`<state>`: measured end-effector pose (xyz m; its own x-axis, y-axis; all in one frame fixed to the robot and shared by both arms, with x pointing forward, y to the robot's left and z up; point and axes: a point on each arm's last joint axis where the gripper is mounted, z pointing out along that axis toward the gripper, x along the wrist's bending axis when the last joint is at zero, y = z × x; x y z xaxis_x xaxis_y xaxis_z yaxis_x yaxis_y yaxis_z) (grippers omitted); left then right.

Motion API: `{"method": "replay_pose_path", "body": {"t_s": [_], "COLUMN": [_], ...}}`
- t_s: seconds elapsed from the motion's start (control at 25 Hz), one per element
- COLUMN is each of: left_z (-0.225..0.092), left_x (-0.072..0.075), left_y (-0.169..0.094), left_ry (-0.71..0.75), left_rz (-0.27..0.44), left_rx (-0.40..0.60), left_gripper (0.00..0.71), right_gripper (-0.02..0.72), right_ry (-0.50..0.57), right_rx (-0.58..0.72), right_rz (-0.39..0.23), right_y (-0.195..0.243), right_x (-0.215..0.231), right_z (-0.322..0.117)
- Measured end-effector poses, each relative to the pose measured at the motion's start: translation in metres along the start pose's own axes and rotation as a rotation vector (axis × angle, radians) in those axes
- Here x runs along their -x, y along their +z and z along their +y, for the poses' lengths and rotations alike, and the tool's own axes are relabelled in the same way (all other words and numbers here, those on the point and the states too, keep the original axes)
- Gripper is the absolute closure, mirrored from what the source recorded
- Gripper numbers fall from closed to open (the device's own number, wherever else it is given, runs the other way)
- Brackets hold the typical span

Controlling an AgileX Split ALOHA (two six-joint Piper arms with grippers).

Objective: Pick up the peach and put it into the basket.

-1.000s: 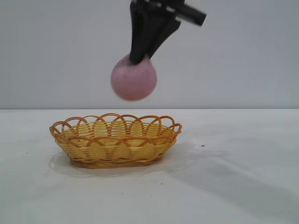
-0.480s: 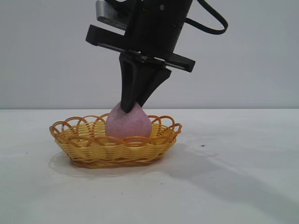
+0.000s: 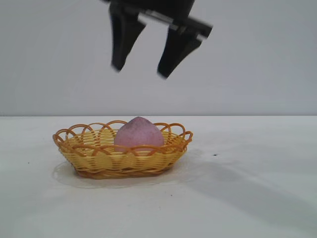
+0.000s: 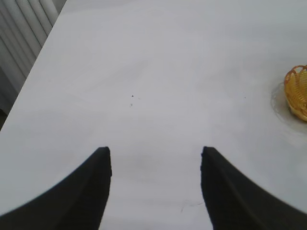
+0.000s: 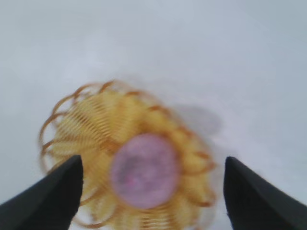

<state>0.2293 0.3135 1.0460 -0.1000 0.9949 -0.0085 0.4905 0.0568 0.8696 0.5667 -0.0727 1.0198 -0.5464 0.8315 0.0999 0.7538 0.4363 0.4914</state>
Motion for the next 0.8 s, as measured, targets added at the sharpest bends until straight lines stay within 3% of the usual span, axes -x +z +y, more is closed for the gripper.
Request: {"method": "replay_pose_path", "body": {"t_s": [0.16,0.28,0.48,0.68,0.8], "left_z": [0.0,0.0,0.0,0.0,0.0], "left_x": [0.0,0.0,0.0,0.0,0.0], "left_y": [0.0,0.0,0.0,0.0,0.0], "left_ry": [0.0,0.001,0.004,0.004,0.006], "left_rz": [0.0,0.0,0.0,0.0,0.0], "left_rx": [0.0,0.0,0.0,0.0,0.0], "left_gripper": [0.307,0.307,0.307,0.307,0.307], "right_gripper": [0.176,0.176,0.176,0.176,0.176], "right_ry": [0.259,0.4,0.504,0.488,0.479], "right_rx": [-0.014,-0.054,-0.084,-0.011,0.028], "right_rz": [-0.235,-0.314,-0.35,-0.357,-0.363], "right_y": [-0.009,-0.005,0.006,0.002,-0.022], "right_x": [0.103,0.154,0.19,0.193,0.188], "right_z": [-0.011,-0.03,-0.051,-0.045,-0.039]}}
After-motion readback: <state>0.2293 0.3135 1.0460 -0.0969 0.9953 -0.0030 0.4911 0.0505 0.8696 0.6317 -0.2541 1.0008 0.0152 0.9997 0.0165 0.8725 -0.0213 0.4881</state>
